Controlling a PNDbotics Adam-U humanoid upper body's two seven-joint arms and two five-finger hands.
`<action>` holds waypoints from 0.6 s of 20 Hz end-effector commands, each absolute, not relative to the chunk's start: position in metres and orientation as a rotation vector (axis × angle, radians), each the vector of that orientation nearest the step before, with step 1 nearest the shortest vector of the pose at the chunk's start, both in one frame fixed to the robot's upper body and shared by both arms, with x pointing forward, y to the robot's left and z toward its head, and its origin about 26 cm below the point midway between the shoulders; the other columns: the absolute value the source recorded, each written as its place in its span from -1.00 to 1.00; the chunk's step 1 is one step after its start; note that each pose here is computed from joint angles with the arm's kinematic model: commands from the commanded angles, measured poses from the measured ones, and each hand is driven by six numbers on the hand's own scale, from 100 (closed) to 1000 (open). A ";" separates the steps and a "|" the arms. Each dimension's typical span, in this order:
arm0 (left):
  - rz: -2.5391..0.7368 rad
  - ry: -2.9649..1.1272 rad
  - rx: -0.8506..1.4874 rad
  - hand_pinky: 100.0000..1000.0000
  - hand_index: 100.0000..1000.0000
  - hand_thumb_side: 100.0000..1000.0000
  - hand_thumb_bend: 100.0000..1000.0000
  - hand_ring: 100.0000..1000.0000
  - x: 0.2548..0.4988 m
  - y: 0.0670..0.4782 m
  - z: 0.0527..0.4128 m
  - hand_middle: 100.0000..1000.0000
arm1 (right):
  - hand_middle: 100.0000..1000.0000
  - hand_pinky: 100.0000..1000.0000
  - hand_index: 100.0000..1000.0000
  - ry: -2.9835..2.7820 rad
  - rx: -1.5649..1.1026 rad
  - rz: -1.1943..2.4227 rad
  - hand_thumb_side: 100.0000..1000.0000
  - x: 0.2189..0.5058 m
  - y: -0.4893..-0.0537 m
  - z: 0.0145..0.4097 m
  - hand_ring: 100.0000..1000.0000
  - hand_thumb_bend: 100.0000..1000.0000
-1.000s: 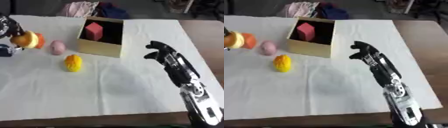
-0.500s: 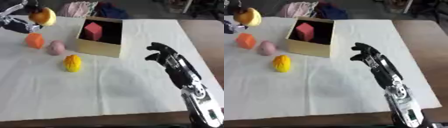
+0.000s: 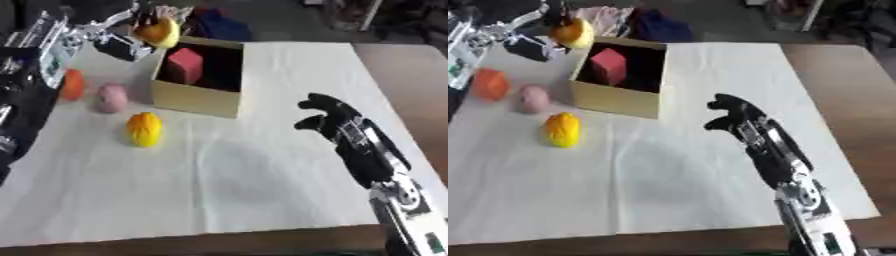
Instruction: Pick up objects on the table and place them in the box.
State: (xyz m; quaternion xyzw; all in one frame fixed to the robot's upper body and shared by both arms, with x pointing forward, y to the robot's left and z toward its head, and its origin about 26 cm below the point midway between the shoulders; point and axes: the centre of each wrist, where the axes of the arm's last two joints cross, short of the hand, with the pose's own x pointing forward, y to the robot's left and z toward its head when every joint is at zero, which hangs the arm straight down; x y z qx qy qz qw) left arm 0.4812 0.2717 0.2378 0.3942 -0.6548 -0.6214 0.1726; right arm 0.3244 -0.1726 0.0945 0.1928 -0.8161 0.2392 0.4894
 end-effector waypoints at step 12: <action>-1.708 -1.678 1.230 0.38 0.61 -0.68 -0.52 0.14 0.497 0.266 0.216 0.28 | 0.56 0.60 0.75 -2.001 0.512 0.592 0.55 0.324 -0.166 0.102 0.31 -1.00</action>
